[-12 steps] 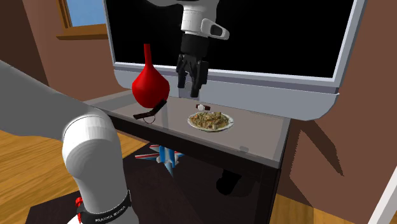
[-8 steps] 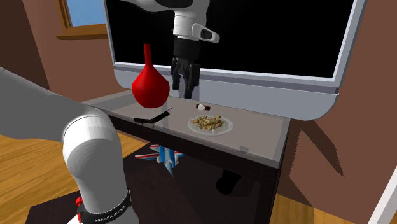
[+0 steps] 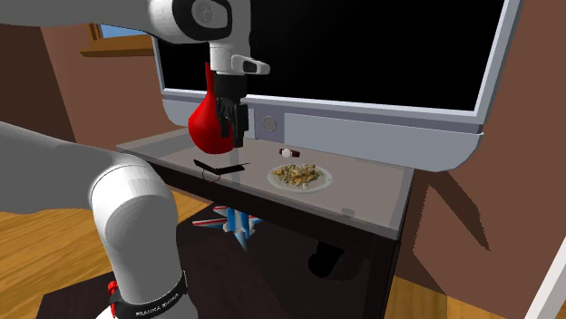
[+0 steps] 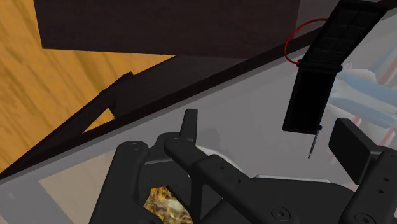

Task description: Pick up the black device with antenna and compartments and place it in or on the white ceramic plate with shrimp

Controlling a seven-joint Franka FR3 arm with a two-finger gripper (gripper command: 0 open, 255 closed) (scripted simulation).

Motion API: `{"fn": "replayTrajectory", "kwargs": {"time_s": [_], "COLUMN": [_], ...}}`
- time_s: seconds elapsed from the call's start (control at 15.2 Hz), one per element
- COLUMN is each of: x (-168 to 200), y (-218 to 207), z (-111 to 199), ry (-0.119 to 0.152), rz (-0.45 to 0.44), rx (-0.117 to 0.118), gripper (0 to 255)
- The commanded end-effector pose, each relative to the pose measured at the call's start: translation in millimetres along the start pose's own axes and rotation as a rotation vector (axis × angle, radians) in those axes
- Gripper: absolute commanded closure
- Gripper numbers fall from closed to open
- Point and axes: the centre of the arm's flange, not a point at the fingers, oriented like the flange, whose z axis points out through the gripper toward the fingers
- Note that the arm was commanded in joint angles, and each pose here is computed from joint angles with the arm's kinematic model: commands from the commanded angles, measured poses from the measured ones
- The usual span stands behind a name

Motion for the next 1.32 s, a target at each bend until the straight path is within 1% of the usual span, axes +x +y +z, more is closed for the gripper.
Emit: {"fn": "replayTrajectory", "kwargs": {"time_s": [0.0,0.33,0.86,1.25], "x": [-9,-33,-30,-30], "y": [-22,-78,-77,-77], "z": [14,45,85,85], "ry": [0.022,0.07,0.07,0.07], "rz": [-0.005,-0.022,-0.022,-0.022], "rx": [-0.012,-0.041,-0.041,-0.041], "gripper": [0,0,0,0]}}
